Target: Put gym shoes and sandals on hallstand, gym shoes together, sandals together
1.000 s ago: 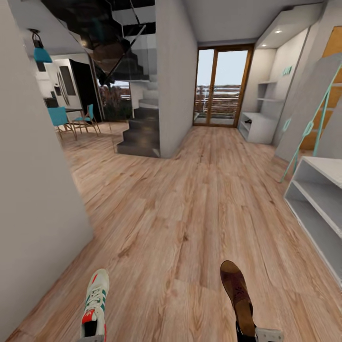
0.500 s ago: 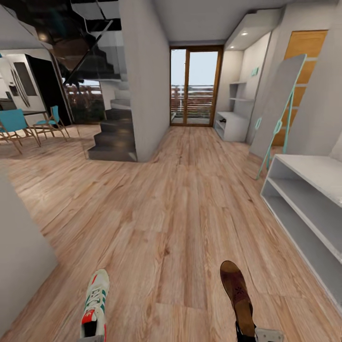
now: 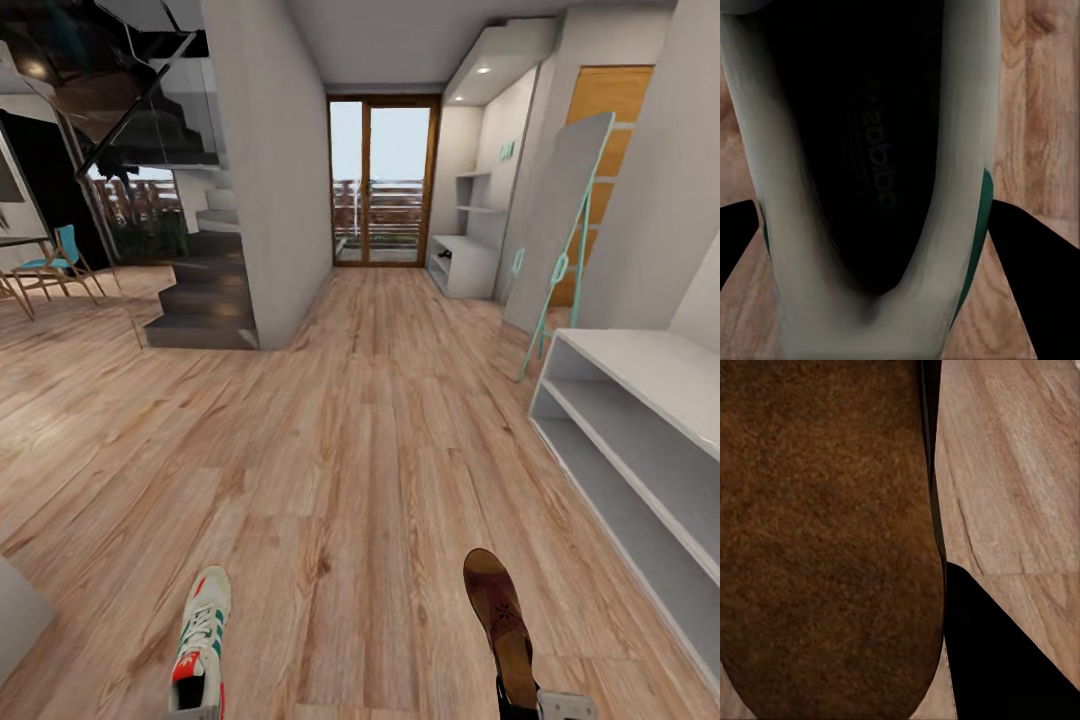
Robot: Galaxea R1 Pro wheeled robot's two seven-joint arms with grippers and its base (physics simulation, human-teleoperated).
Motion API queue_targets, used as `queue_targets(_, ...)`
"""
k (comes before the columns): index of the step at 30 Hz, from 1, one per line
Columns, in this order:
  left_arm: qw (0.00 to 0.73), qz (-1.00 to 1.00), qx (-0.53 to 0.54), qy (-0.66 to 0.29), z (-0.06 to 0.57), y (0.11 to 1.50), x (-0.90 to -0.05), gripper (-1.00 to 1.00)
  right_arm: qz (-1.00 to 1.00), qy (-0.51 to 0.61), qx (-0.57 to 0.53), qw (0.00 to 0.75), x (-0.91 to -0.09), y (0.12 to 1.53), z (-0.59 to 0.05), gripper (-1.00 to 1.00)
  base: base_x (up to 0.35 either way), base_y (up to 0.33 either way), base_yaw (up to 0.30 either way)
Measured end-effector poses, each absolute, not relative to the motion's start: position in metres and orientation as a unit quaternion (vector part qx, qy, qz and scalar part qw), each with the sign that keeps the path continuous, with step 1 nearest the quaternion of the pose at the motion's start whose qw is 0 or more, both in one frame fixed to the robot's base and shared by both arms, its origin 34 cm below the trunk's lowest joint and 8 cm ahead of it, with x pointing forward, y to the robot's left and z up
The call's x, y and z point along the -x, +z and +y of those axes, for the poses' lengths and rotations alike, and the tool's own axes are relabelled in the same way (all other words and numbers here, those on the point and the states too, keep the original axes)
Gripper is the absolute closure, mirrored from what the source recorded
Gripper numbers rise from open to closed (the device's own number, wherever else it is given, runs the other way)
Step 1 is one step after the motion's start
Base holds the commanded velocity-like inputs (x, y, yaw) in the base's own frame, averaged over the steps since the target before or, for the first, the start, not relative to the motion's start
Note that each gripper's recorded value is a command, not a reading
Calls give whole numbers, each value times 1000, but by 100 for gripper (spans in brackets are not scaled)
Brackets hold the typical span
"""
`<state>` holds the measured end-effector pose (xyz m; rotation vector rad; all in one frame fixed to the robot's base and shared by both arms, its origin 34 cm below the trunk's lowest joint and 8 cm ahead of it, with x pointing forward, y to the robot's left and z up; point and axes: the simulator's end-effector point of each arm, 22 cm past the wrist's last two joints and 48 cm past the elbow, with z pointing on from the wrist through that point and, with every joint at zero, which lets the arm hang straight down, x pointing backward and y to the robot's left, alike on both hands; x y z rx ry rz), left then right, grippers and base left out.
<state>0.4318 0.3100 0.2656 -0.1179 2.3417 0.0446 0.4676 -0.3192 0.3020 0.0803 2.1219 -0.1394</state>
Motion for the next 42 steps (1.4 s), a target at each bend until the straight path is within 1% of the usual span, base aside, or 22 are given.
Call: queue_targets(42, 388, 920, 47, 18, 310, 266, -432, 100, 872, -56, -31, 486, -468, 302, -318, 100, 339, -74, 0)
